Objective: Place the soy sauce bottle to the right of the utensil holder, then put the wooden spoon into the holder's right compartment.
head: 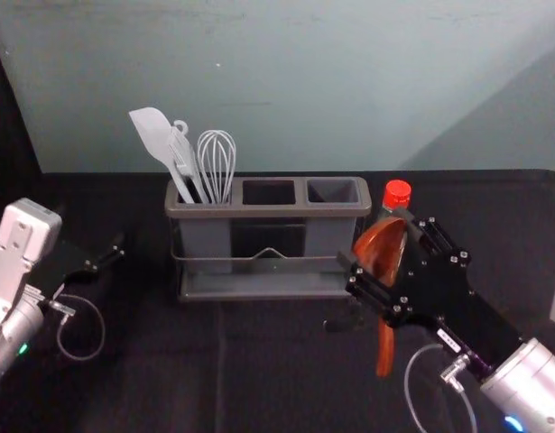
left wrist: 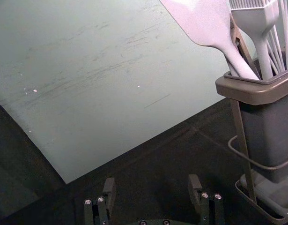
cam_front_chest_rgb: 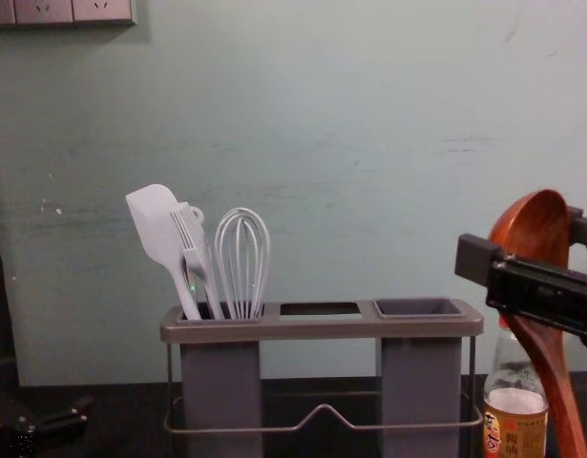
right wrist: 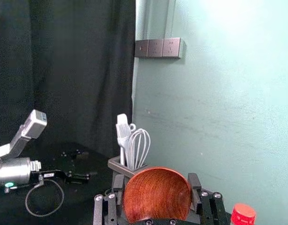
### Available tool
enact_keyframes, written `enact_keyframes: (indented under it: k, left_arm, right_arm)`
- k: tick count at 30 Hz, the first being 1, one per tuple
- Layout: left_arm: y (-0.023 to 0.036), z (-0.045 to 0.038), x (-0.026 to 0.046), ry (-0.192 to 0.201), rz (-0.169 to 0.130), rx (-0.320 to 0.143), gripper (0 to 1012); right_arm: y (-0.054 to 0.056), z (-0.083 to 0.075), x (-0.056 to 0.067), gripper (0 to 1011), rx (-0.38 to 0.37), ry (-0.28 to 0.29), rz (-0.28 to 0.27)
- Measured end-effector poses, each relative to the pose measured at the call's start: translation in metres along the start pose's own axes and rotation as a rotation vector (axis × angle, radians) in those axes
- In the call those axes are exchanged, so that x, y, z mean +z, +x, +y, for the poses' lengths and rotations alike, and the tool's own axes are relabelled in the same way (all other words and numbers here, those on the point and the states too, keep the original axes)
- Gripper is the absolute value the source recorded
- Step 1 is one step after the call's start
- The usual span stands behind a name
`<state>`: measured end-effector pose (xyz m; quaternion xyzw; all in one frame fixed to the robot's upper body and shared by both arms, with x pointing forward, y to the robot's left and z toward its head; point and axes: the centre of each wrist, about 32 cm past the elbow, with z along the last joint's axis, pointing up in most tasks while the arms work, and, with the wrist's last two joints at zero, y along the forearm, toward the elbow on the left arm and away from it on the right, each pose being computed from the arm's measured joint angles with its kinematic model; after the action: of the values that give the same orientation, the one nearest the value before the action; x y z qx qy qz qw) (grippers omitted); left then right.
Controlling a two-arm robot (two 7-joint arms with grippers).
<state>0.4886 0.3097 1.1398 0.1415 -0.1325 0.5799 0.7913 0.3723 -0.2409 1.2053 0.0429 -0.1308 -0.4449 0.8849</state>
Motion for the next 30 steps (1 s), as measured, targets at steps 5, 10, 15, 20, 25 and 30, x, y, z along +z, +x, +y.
enact_keyframes:
  k: [5, 10, 15, 20, 25, 30]
  left_arm:
    - [0.0000, 0.0000, 0.0000, 0.000, 0.000, 0.000, 1012]
    - [0.0000, 0.0000, 0.0000, 0.000, 0.000, 0.000, 1011]
    - [0.0000, 0.0000, 0.0000, 0.000, 0.000, 0.000, 1011]
    - [0.0000, 0.0000, 0.0000, 0.000, 0.000, 0.000, 1011]
    - [0.0000, 0.0000, 0.0000, 0.000, 0.000, 0.000, 1011]
    - [0.0000, 0.0000, 0.0000, 0.000, 0.000, 0.000, 1011]
  right_arm:
    - [-0.0002, -0.0010, -0.0008, 836, 0.000, 0.001, 0.005]
    - [-0.0003, -0.0006, -0.0006, 836, 0.000, 0.002, 0.004]
    - [-0.0003, -0.0002, -0.0004, 837, 0.001, 0.002, 0.003]
    - [-0.0003, 0.0000, -0.0003, 836, 0.001, 0.000, 0.003]
    - [-0.0003, 0.0001, -0.0002, 837, 0.001, -0.001, 0.003]
    - [-0.0003, 0.0002, -0.0001, 836, 0.001, -0.002, 0.003]
